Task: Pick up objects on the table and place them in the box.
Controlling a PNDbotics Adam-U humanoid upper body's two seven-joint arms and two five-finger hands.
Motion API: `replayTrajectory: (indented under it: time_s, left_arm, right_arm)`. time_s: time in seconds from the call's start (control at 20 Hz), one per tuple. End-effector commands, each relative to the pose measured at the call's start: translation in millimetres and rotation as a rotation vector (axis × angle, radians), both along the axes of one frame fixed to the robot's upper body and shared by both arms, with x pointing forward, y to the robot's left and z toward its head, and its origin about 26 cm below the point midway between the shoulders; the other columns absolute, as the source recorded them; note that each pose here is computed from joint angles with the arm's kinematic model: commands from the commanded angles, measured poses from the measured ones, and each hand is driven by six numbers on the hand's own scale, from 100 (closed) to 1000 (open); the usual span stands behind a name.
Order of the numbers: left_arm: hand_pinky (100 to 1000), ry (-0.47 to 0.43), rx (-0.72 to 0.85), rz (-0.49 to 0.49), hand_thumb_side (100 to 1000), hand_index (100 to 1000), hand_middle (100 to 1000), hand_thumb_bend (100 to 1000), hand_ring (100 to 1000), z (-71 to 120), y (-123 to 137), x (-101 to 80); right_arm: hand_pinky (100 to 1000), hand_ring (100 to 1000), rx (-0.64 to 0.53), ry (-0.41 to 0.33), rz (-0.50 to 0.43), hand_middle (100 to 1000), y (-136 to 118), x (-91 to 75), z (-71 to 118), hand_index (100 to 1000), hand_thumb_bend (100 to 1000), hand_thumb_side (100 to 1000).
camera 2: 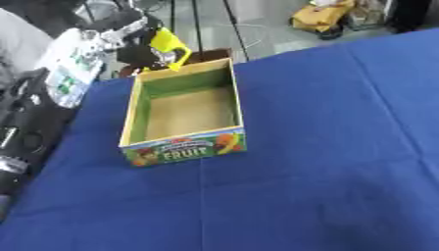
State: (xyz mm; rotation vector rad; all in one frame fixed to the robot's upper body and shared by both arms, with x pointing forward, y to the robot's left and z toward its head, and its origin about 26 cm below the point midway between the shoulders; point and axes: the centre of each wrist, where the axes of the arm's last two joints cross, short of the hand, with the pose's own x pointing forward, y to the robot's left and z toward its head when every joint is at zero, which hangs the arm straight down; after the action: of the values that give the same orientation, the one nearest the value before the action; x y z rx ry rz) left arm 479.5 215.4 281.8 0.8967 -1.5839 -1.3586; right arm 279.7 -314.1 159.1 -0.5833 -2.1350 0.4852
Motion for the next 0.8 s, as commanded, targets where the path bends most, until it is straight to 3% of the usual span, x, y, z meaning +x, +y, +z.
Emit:
replayTrajectory:
  time_s: [0.05,0.4,0.6,0.65,0.8]
  left_arm:
    - [188,0.003,0.017,-0.009,655,530,370,338,408,-0.3,2,5.2]
    - [278,0.218,0.024,-0.013,628,573,419,366,463,-36.6,22,15.2]
    - [453,0.325,0.067,-0.07,634,671,515,469,555,-48.0,22,17.4]
    - [528,0.343,0.079,-0.091,639,723,574,502,606,-49.1,21,17.3]
    - [608,0.368,0.121,-0.123,653,802,648,538,686,-51.2,21,16.9]
  right_arm:
    - [802,921,-0.023,-0.037,0.029,591,2,1.3,12.2,808,100,645]
    - [801,919,0.003,-0.073,0.076,591,6,5.8,20.8,807,100,643]
    - [801,920,0.003,-0.07,0.078,591,7,5.9,20.5,807,100,643]
    - [801,920,0.004,-0.07,0.078,591,7,5.9,20.4,808,100,642]
    - [801,920,0.005,-0.07,0.079,591,7,5.9,20.3,807,100,642]
